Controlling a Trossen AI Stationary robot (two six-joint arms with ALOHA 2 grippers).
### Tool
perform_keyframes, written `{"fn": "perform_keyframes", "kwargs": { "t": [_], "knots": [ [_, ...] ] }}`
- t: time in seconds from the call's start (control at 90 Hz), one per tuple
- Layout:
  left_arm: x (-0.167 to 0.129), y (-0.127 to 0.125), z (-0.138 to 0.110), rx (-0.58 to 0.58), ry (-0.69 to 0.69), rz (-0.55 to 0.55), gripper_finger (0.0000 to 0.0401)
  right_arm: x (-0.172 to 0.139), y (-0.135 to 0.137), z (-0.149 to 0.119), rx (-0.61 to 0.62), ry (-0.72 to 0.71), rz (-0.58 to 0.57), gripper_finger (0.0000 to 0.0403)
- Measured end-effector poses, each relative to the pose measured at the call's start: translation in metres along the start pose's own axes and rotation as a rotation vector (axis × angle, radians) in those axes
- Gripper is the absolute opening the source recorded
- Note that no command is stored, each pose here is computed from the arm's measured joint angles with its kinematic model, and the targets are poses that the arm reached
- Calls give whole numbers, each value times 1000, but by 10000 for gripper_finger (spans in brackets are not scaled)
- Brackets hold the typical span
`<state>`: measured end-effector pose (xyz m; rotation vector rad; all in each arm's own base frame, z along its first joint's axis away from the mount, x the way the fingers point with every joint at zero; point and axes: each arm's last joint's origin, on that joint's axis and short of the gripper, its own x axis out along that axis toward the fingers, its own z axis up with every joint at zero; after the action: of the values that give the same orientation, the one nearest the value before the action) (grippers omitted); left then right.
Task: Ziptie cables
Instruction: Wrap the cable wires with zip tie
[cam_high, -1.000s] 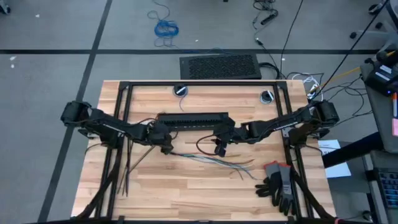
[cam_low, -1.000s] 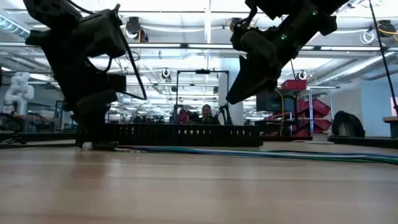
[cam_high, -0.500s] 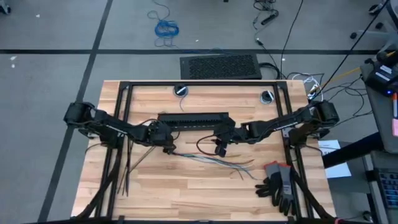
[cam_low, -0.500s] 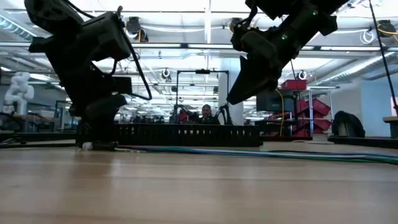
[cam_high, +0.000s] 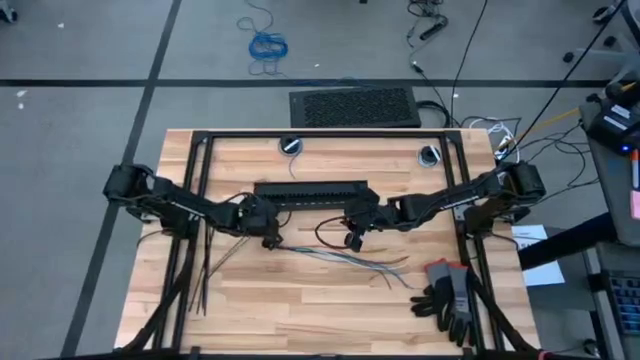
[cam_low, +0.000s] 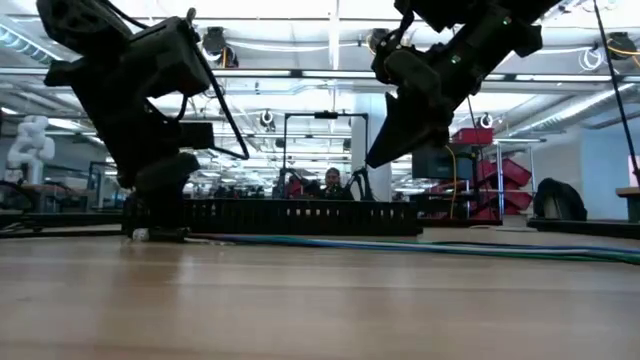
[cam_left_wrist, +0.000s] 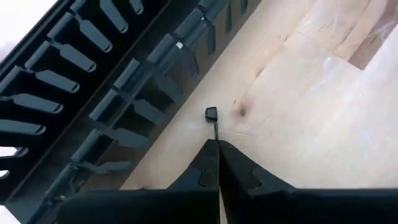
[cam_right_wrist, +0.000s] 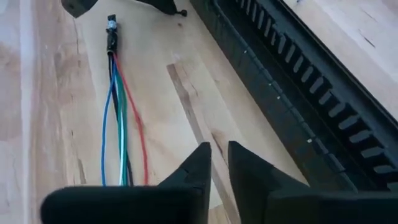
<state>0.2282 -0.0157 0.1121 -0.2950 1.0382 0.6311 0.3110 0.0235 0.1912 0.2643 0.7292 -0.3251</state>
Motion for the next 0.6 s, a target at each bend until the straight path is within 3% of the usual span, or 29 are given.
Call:
{"fn": "perform_keyframes", "kwargs": {
  "t": [0.411,0.6],
  "knots": [
    [-28,-4,5,-12,-82,-112,0,-23,3,8,-8,-60,12,10],
    [-44,-7,9,-31,-159,-178,0,-33,5,6,-23,-72,-36,10]
  ]
}}
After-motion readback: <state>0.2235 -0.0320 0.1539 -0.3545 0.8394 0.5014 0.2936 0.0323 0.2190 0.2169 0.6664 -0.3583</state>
